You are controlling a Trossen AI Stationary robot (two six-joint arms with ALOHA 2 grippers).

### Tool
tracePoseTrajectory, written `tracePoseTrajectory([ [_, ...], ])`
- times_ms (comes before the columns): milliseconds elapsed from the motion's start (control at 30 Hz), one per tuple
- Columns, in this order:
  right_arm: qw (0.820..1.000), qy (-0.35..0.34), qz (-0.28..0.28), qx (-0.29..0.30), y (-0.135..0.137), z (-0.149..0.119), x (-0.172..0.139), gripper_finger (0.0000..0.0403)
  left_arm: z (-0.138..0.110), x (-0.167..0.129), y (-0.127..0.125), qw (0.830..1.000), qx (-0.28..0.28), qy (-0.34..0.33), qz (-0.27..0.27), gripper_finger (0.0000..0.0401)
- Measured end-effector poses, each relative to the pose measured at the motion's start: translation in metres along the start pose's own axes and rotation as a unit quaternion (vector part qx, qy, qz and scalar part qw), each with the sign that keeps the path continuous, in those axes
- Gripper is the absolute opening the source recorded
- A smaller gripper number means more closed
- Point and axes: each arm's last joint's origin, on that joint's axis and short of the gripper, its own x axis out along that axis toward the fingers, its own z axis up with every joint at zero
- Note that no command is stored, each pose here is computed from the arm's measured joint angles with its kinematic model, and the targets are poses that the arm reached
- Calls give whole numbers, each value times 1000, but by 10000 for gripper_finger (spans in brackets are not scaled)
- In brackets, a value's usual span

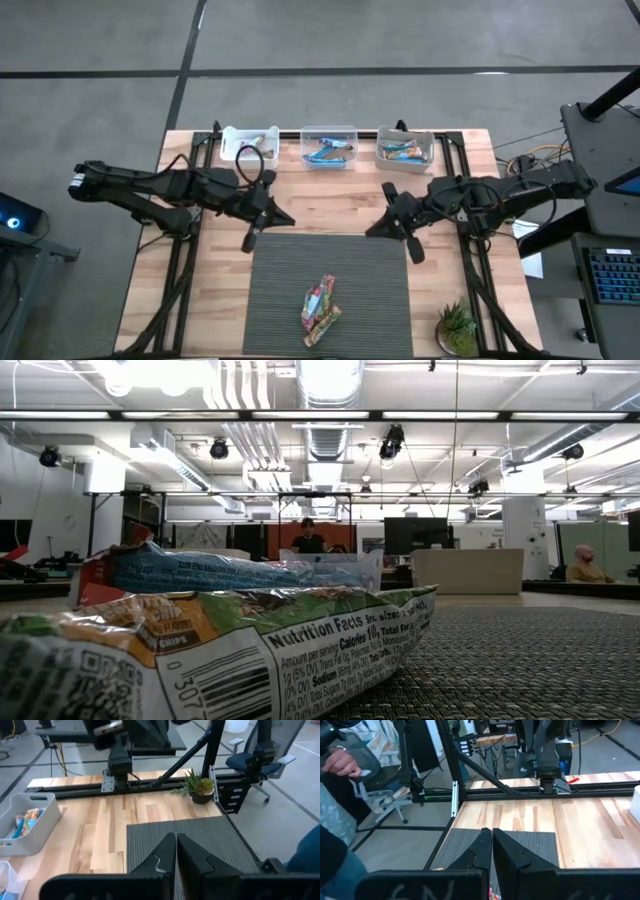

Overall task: Pick and place Granola Bars by type
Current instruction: Put the yellow granola bar into the gray bin

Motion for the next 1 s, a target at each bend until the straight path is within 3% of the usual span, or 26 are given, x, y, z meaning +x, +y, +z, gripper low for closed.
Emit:
tracePoseTrajectory([
  [333, 1000, -12, -4, -7, 15, -2, 7, 8, -4, 2, 0, 1000, 0, 7, 0, 0],
  [667, 999, -9, 28, -16, 33, -22, 54, 8, -4, 2, 0, 1000, 7, 7, -1, 0],
  [1000, 997, 43, 47, -40, 48, -50, 81, 8, -5, 2, 0, 999, 33, 7, -6, 0],
])
